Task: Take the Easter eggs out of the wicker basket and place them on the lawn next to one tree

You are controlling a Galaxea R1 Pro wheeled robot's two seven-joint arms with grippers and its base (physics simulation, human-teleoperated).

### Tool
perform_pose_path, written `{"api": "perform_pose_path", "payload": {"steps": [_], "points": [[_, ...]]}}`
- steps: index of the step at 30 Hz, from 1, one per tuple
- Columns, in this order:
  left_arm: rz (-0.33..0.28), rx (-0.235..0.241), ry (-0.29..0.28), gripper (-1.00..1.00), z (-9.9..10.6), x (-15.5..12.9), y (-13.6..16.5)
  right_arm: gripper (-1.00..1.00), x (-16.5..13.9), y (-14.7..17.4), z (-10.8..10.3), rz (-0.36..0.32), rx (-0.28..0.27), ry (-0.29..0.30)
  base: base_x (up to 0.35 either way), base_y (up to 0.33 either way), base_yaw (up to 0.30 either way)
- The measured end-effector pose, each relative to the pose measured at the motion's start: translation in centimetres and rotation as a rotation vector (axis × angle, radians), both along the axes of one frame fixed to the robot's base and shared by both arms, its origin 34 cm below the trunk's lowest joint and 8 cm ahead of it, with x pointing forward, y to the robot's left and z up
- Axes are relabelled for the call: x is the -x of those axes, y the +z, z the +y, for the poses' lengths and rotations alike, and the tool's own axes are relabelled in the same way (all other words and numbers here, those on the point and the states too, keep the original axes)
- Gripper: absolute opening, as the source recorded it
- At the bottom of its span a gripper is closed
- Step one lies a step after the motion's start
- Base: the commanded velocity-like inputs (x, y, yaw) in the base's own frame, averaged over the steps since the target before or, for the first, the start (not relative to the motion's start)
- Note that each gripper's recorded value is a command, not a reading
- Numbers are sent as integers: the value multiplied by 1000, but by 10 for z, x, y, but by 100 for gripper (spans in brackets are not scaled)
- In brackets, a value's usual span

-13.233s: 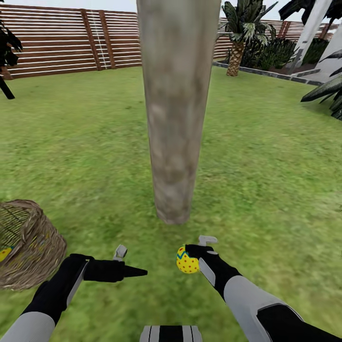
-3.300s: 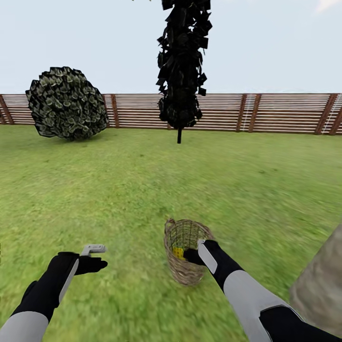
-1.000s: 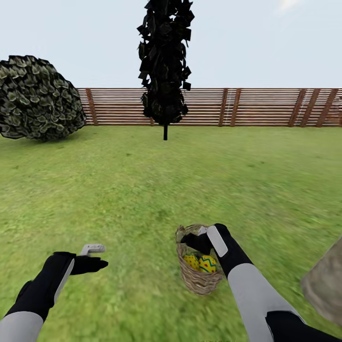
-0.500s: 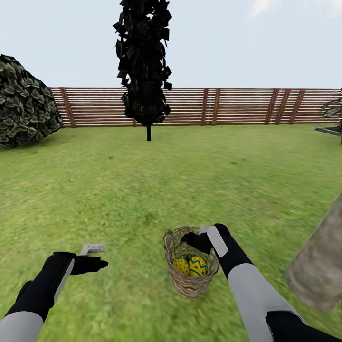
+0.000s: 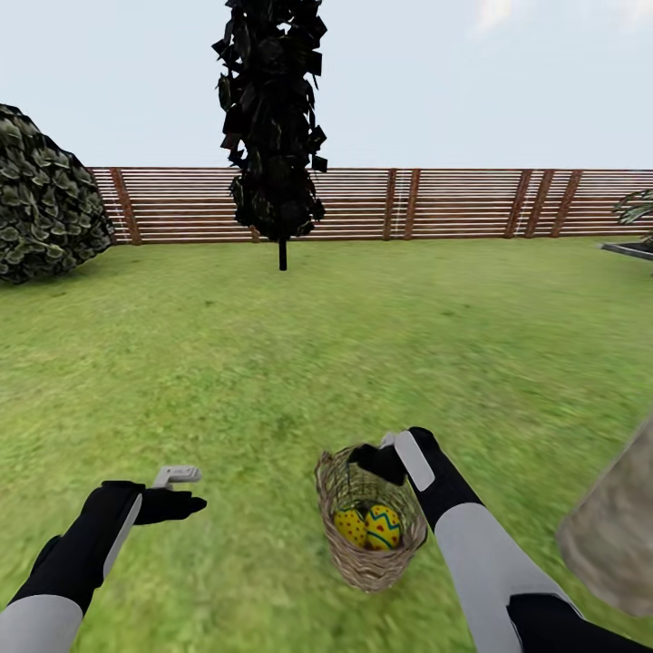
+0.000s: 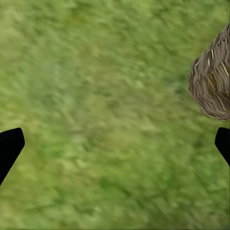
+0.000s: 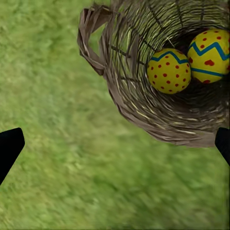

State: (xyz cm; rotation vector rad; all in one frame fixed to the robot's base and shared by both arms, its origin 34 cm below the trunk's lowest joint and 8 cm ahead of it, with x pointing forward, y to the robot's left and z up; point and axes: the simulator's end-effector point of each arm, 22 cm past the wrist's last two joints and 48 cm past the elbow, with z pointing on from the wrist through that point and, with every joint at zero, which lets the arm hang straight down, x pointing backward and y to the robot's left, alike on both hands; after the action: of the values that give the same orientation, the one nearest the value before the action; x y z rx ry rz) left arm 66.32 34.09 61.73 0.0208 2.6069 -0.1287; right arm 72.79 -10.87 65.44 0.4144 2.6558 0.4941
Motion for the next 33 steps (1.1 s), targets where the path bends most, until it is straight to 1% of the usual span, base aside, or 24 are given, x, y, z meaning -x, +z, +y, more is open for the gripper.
{"api": "perform_pose_path", "payload": {"steps": [4, 7, 10, 14, 17, 20, 30, 32, 33], "points": [[0, 0, 0, 100, 0, 0, 0, 100, 4, -6, -16, 28, 65, -29, 204, 40, 0], [0, 0, 0, 100, 0, 0, 0, 100, 3, -8, -23, 30, 91, -51, 58, 9, 0], [1, 1, 0, 100, 0, 0, 0, 100, 5, -12, -25, 38, 101, -57, 18, 3, 0], [1, 0, 0, 100, 0, 0, -1, 100, 26, -38, -23, 113, 116, -42, 30, 11, 0], [1, 0, 1, 100, 0, 0, 0, 100, 34, -47, -23, 139, 120, -38, 180, 101, 0], [1, -1, 1, 100, 0, 0, 0, 100, 37, -49, -23, 147, 120, -36, 169, 96, 0], [1, -1, 0, 100, -1, 0, -1, 100, 38, -51, -23, 151, 128, -31, 54, 13, 0], [1, -3, 0, 100, 0, 0, -1, 100, 40, -52, -26, 159, 143, -34, 150, 0, 0], [1, -3, 0, 100, 0, 0, -1, 100, 43, -55, -30, 170, 163, -38, 83, 0, 0]]}}
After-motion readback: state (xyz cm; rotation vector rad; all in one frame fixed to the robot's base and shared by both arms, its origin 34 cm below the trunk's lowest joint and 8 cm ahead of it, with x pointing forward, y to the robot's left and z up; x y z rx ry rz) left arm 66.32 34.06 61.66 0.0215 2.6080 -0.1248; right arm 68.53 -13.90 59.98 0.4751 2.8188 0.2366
